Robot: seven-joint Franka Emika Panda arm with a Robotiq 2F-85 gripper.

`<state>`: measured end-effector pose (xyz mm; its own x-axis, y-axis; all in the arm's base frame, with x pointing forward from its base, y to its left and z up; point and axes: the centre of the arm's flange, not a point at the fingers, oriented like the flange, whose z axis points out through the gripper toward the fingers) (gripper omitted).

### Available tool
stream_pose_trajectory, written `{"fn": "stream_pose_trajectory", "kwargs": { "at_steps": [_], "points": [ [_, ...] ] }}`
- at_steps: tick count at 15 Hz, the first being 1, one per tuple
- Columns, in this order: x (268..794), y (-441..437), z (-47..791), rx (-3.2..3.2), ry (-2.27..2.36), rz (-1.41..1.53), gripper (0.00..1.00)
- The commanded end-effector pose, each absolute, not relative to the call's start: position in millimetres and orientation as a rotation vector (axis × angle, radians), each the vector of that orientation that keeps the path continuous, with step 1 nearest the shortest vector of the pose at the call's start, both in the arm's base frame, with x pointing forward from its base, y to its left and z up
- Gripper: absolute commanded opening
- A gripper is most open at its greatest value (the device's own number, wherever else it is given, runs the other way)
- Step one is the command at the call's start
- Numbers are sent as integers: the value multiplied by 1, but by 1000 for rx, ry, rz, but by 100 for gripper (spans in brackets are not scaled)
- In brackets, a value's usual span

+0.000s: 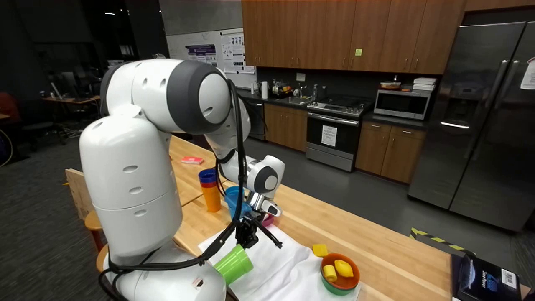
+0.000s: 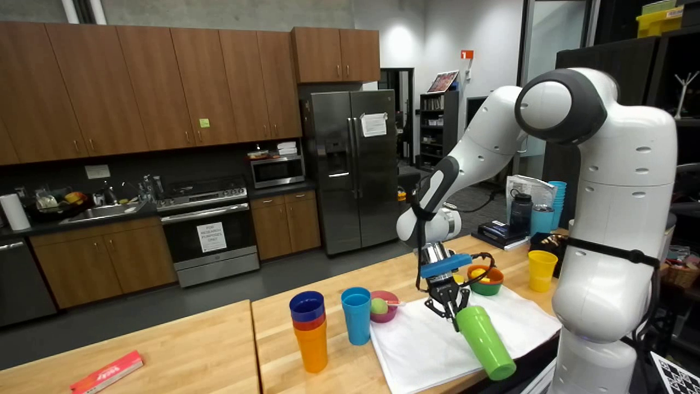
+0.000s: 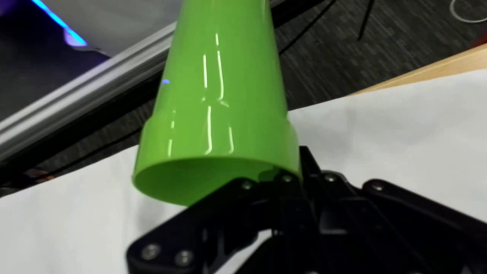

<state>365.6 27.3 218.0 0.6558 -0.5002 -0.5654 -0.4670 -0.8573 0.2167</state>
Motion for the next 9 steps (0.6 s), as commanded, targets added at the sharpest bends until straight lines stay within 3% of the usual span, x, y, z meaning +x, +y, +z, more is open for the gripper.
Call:
{"fn": "stream_pose_trajectory", "kwargs": {
  "at_steps": [1,7,9],
  "points": [
    [365,-13,240,2582,-840,-1052,2],
    [351,-63,263,2262,-814,-1255,2],
    [346,-55,257,2304,-816,-1235,7]
  ]
}}
